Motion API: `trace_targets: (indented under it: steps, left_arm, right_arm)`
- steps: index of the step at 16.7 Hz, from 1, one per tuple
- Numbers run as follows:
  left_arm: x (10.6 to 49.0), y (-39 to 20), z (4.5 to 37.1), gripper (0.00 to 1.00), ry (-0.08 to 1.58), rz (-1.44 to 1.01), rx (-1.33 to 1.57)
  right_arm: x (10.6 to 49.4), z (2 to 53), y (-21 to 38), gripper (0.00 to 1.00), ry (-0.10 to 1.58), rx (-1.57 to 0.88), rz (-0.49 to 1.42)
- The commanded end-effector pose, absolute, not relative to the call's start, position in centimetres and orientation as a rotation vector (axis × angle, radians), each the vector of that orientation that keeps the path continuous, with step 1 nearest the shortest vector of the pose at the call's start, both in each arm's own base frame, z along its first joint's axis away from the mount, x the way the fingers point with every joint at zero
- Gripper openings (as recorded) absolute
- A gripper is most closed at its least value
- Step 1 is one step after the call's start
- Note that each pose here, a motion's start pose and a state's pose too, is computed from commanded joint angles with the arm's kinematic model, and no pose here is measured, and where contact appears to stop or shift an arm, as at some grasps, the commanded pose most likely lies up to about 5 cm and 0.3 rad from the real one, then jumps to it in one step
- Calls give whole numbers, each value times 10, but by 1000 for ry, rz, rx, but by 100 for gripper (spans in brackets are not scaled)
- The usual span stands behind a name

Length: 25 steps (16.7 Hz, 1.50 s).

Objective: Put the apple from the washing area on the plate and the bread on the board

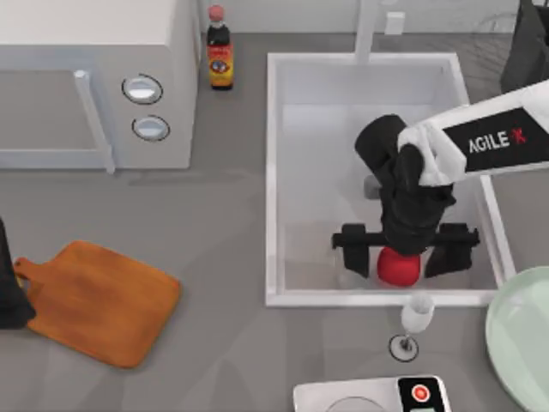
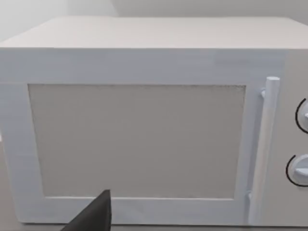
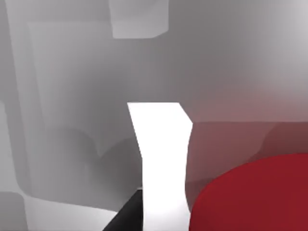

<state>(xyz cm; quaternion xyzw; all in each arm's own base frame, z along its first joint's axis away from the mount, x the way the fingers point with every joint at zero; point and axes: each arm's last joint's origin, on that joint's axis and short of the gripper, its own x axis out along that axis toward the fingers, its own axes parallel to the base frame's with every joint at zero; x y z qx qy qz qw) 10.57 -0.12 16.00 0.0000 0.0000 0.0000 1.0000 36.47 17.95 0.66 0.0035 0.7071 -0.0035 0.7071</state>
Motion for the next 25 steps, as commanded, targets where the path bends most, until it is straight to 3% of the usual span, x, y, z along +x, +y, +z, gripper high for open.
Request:
trace_targets:
  steps: [4,5,12,13,25]
  left_arm:
    - [106,-1,160,100,0,0,0]
    - [106,-1,160,100,0,0,0]
    - [106,-1,160,100,0,0,0]
    - [106,-1,160,100,0,0,0]
    - [106,-1,160,100,0,0,0]
  right_arm:
    - [365,7,179,2,1571,8,-8]
    - [365,7,179,0,1571,8,-8]
    - [365,7,179,0,1571,8,-8]
    - [371,35,181,0,1521,1,-1]
    - [371,135,181,0,1521,1,-1]
